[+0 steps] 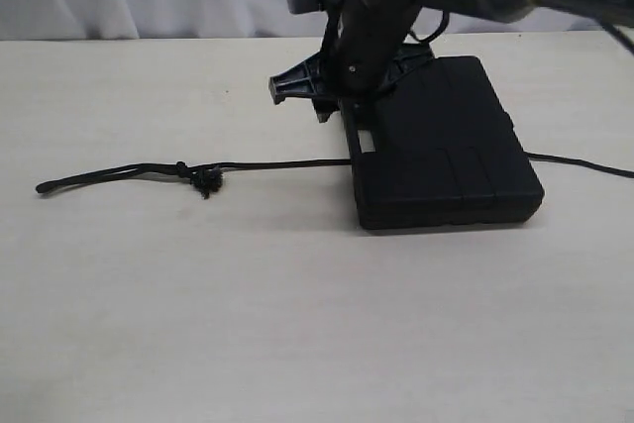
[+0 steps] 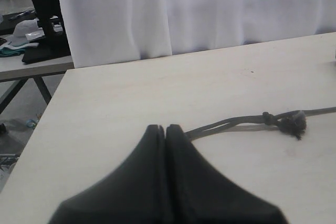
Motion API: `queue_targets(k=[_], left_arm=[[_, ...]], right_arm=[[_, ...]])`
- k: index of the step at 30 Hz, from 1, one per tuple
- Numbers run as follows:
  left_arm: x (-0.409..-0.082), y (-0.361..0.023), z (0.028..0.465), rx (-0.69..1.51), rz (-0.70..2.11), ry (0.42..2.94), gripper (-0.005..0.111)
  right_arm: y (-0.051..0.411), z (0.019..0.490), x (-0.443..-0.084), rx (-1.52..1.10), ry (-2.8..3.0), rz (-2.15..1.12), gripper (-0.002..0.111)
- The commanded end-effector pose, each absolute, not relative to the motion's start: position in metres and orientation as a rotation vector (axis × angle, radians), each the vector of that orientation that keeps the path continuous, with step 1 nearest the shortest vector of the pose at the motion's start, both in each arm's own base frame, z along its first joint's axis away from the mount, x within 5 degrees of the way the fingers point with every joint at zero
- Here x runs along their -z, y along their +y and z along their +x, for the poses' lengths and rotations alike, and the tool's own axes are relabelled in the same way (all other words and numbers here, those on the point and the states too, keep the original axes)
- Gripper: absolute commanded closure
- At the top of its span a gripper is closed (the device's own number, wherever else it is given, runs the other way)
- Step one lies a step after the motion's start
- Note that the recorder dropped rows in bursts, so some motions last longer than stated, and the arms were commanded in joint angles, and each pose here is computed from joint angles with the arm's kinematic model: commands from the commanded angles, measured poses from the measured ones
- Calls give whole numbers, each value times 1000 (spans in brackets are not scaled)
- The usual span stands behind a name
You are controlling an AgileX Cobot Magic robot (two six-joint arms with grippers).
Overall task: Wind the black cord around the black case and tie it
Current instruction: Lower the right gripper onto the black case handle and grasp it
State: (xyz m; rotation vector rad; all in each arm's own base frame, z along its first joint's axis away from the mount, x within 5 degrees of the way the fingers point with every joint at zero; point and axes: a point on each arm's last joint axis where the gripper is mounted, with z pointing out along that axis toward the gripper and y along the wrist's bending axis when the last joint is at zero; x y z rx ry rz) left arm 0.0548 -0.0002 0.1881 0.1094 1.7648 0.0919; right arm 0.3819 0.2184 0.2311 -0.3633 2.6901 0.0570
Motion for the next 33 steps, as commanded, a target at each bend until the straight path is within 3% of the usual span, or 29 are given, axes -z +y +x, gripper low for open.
queue_targets(k=[1, 22, 30, 33], left_arm=[[-188, 0, 55, -87, 102, 1754, 107], [-188, 0, 55, -85, 101, 1757, 107], [-188, 0, 55, -85, 101, 1757, 107], [-188, 0, 55, -85, 101, 1757, 107]], right_arm=[[219, 402, -202, -28, 2740, -281, 63], [203, 431, -130, 42, 2759, -190, 63], [205, 433, -130, 27, 2738, -195, 64], [205, 433, -130, 27, 2738, -195, 72]])
